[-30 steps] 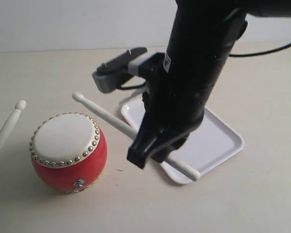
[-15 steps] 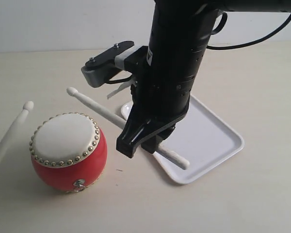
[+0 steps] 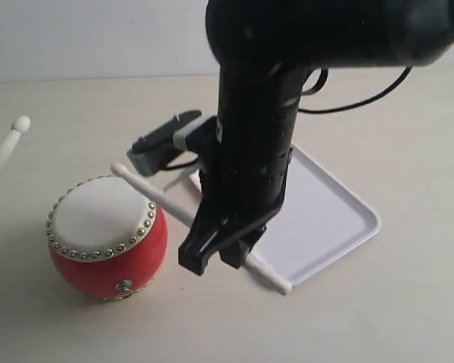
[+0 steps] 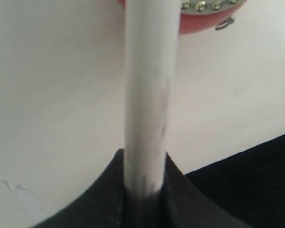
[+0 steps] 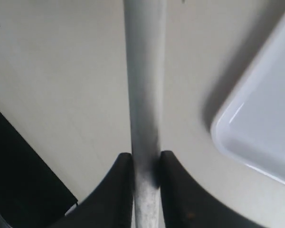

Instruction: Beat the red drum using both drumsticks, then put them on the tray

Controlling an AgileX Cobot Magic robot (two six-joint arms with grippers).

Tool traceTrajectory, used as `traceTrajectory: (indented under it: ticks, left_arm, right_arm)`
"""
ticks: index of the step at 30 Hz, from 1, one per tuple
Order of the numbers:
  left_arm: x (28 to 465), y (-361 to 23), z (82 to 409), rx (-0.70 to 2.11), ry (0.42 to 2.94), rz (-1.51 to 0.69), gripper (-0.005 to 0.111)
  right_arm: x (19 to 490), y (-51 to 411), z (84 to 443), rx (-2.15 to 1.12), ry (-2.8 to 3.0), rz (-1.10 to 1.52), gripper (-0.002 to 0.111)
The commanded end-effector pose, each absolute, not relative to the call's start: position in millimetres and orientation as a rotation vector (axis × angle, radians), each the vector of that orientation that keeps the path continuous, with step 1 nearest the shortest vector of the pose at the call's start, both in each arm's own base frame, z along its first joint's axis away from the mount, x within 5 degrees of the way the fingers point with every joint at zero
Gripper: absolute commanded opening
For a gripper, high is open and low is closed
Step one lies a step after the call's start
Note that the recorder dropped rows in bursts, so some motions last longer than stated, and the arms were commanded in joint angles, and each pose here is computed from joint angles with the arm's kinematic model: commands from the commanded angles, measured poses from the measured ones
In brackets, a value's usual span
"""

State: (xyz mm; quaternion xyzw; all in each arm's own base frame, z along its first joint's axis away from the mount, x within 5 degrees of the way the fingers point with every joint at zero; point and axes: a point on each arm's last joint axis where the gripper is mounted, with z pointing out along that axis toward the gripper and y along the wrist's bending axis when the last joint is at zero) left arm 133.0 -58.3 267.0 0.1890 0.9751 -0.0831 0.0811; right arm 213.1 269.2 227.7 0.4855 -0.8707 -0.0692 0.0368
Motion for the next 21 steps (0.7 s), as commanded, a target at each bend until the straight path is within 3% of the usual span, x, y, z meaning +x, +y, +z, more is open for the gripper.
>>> traceTrajectory:
  ticks: [1, 5, 7, 9, 12, 15, 21]
  left_arm:
    - [145, -64, 254, 0.603, 3.018, -0.245, 0.000]
    - [166, -83, 217, 0.709, 3.206, -0.430, 0.000]
    - [178, -84, 189, 0.768, 3.340, -0.381, 0.000]
    - [179, -84, 184, 0.764, 3.371, -0.353, 0.000]
    - [172, -81, 205, 0.737, 3.265, -0.353, 0.000]
    - [150, -73, 246, 0.655, 3.055, -0.367, 0.000]
    - [121, -64, 279, 0.611, 2.846, -0.386, 0.000]
  right_arm:
    - [207, 262, 277, 1.609, -2.775, -0.292, 0.000]
    - [206, 260, 282, 1.628, -2.779, -0.301, 0.000]
    - [206, 260, 283, 1.631, -2.782, -0.303, 0.000]
    - [205, 258, 286, 1.635, -2.788, -0.309, 0.000]
    - [204, 258, 279, 1.619, -2.772, -0.294, 0.000]
    - [204, 262, 239, 1.524, -2.671, -0.264, 0.000]
    - [206, 266, 179, 1.422, -2.519, -0.175, 0.000]
